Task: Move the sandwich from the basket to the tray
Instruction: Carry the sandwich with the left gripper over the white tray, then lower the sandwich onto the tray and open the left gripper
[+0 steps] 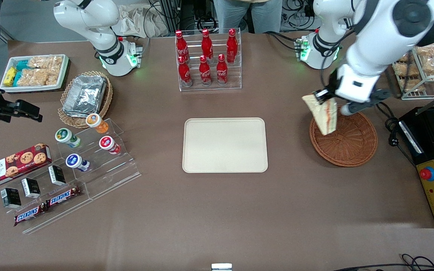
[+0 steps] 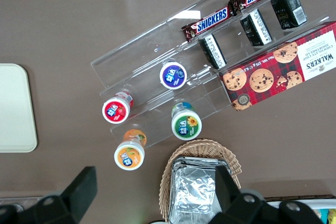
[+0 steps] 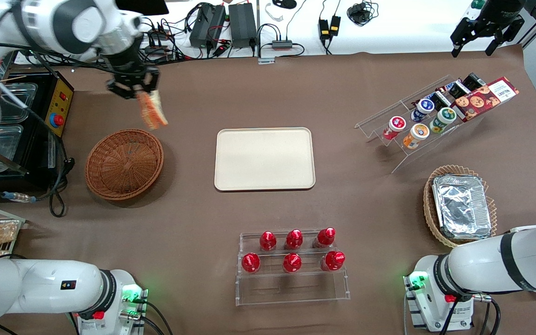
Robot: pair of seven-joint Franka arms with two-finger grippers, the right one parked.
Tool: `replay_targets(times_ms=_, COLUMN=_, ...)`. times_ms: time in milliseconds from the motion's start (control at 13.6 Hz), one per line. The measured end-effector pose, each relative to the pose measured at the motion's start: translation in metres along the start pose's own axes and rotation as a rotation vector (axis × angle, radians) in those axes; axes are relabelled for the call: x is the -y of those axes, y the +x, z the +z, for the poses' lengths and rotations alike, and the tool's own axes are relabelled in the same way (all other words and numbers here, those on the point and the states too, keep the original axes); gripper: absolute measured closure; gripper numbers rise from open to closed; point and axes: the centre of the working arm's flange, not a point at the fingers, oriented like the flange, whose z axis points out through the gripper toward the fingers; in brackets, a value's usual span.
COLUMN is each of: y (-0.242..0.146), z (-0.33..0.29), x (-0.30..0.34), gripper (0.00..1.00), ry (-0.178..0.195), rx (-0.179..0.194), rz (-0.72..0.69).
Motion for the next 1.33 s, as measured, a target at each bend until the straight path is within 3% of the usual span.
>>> replay_targets(times_ms=295, y=-0.027, z=0.049, x=-0.066, gripper=0.79, ry=-0.014, rx=0.028, rz=0.1)
replay_targets(times_ms=443, y=-0.031, z=0.086, x=-0.096, gripper=0.79, ry=-0.025, rx=0.01, rz=0.158)
replay_targets(times_ms=590, y=-0.036, z=0.135, x=-0.119, gripper=0.79, ry=-0.006, rx=-0.011, rz=0.17)
replay_targets(times_ms=811, y=-0.031, z=0.201, x=-0.127, gripper=0.79, ry=0.005, rx=0.02, rz=0.18)
replay_targets(times_ms=1180, y=-0.035, z=0.294, x=-0.129, gripper=0.79, ry=0.075, rx=0.012, rz=0.253)
replay_targets(times_ms=1328, y=-0.04, z=0.312, x=-0.132, gripper=0.79, ry=0.082, rx=0.003, rz=0.276)
